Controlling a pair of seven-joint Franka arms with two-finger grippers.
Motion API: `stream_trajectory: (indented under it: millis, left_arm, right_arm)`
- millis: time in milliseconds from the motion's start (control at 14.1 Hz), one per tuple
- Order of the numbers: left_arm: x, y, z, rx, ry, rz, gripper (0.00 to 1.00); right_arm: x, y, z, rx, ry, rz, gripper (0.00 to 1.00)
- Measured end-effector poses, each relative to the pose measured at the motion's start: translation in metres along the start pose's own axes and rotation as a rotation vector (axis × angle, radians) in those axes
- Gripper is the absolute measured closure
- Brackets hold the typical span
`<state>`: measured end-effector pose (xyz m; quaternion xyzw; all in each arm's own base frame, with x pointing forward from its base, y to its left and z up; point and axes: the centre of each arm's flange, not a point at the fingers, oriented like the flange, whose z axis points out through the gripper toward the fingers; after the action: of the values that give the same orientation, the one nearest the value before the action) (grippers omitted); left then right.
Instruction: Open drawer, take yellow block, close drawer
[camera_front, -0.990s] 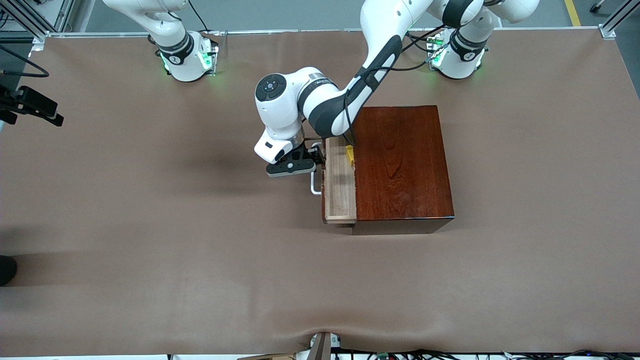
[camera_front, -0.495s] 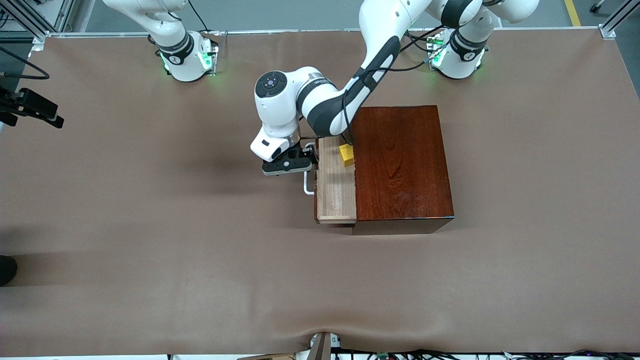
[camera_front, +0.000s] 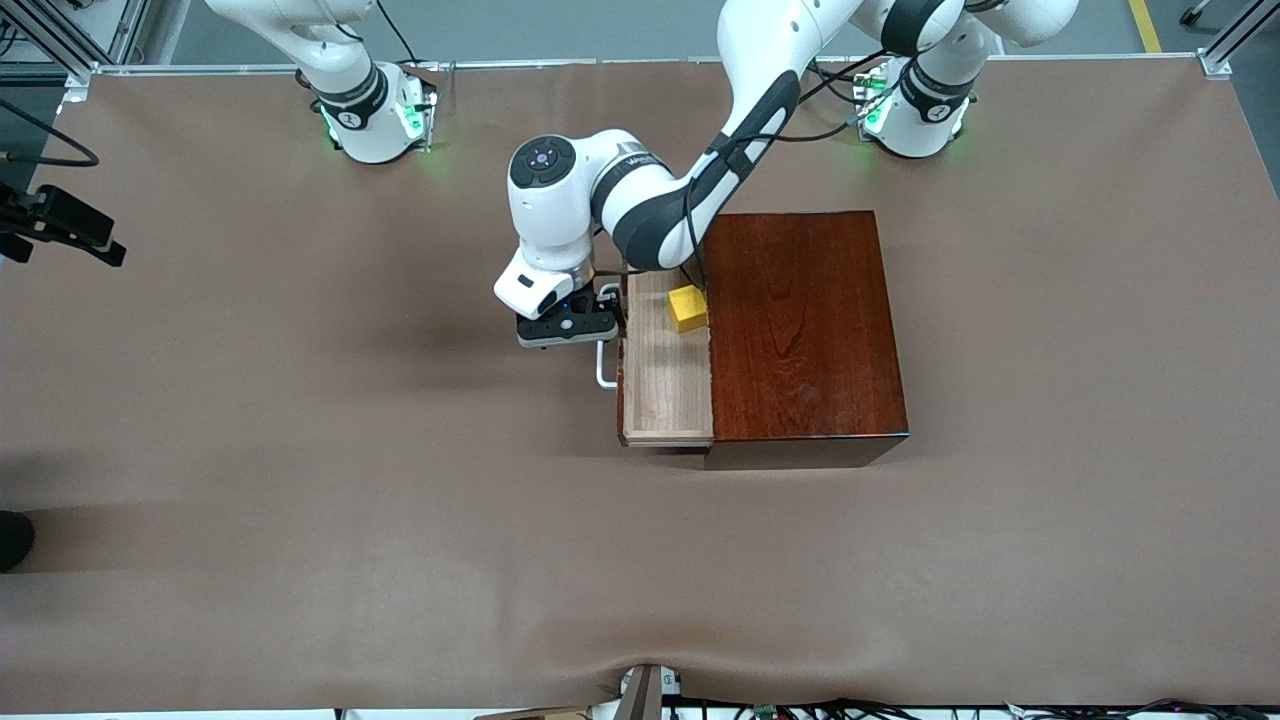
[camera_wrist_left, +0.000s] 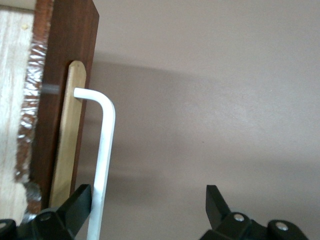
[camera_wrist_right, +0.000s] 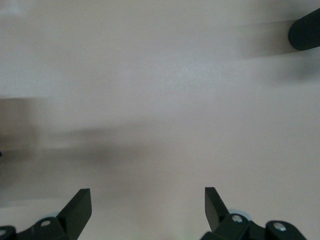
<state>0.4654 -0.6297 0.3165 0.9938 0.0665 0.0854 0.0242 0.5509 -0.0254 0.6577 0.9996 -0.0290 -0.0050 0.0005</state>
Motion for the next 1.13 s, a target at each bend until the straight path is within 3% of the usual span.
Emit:
stream_trajectory:
  millis: [354,566,707,848,1131]
  left_arm:
    - [0.009,-0.005,-0.052,0.012,-0.011,-0.026,0.0]
    - [0.051,-0.033,-0.111,0.006,0.009,-0.088,0.0]
    - [0.095,-0.08,-0.172,0.023,0.013,-0.135,0.0]
    - [0.137,-0.147,-0.224,0.087,-0.021,-0.154,0.0]
    - [0.196,-0.265,-0.261,0.142,-0.08,-0.088,0.0]
  right_arm:
    - [0.01,0.002,0.012,-0.002,-0.005,0.004,0.0]
    - [0.018,0.005,0.016,-0.002,0.02,0.01,0.0]
    - [0.022,0.005,0.019,-0.006,0.023,0.008,0.0]
    - [0.028,0.003,0.023,-0.005,0.037,0.005,0.0]
    - [0.038,-0.014,0.036,-0.004,0.028,-0.02,0.0]
